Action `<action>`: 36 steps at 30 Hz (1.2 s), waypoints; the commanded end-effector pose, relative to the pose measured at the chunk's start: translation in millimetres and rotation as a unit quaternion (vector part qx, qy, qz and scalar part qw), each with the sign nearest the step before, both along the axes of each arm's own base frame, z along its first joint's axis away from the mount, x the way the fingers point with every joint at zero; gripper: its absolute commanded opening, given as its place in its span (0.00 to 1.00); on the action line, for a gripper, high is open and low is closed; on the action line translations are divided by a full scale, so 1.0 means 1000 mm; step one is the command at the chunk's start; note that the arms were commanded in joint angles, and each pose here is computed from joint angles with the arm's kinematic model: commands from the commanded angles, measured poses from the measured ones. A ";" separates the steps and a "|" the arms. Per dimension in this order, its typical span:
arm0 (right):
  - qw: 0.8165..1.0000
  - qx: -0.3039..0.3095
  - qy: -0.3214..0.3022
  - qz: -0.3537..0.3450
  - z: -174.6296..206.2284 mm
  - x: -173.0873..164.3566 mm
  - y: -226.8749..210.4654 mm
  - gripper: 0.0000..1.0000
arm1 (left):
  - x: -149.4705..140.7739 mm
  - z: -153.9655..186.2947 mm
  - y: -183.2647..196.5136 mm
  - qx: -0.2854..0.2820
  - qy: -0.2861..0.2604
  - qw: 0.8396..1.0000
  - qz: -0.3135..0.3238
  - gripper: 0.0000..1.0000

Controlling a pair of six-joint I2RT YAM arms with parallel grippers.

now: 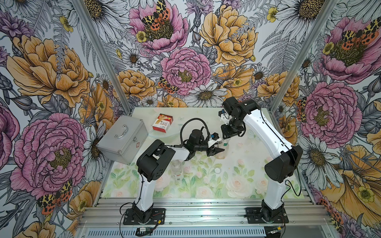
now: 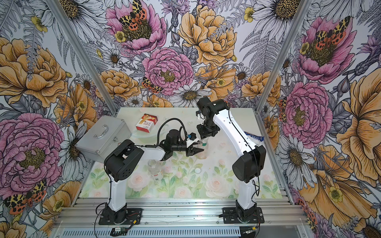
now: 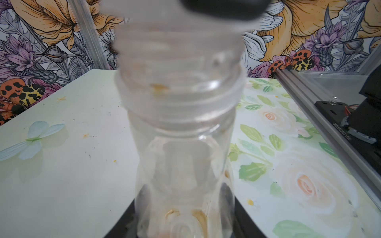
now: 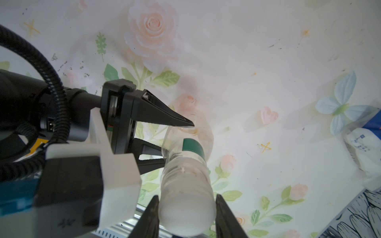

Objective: Screw on the bottle caps
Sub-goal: Screw the bottle cap onto the plastic bottle.

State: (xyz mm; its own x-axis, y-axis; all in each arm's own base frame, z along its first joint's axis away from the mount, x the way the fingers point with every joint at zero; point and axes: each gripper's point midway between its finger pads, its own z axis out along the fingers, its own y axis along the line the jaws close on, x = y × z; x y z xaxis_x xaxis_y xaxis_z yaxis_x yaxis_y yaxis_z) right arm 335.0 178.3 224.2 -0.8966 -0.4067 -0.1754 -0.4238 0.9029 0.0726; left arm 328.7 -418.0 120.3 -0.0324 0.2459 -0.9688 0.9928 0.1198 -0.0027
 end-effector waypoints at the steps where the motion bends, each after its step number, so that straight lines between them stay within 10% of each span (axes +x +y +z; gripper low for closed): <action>1: 1.000 0.005 -0.006 0.011 0.000 0.004 0.003 0.35 | -0.003 0.016 -0.008 -0.017 -0.022 0.999 -0.024 0.50; 14: 0.999 -0.032 0.034 0.027 -0.026 -0.013 -0.005 0.34 | 0.003 0.012 -0.009 -0.014 -0.028 0.999 -0.021 0.50; 28: 0.957 -0.027 -0.021 -0.288 -0.032 0.007 -0.012 0.34 | 0.019 0.009 -0.025 0.015 -0.084 0.993 0.087 0.48; 36: 0.944 0.025 0.006 -0.329 -0.027 0.004 -0.005 0.39 | 0.018 0.019 -0.023 -0.012 -0.095 0.991 0.096 0.48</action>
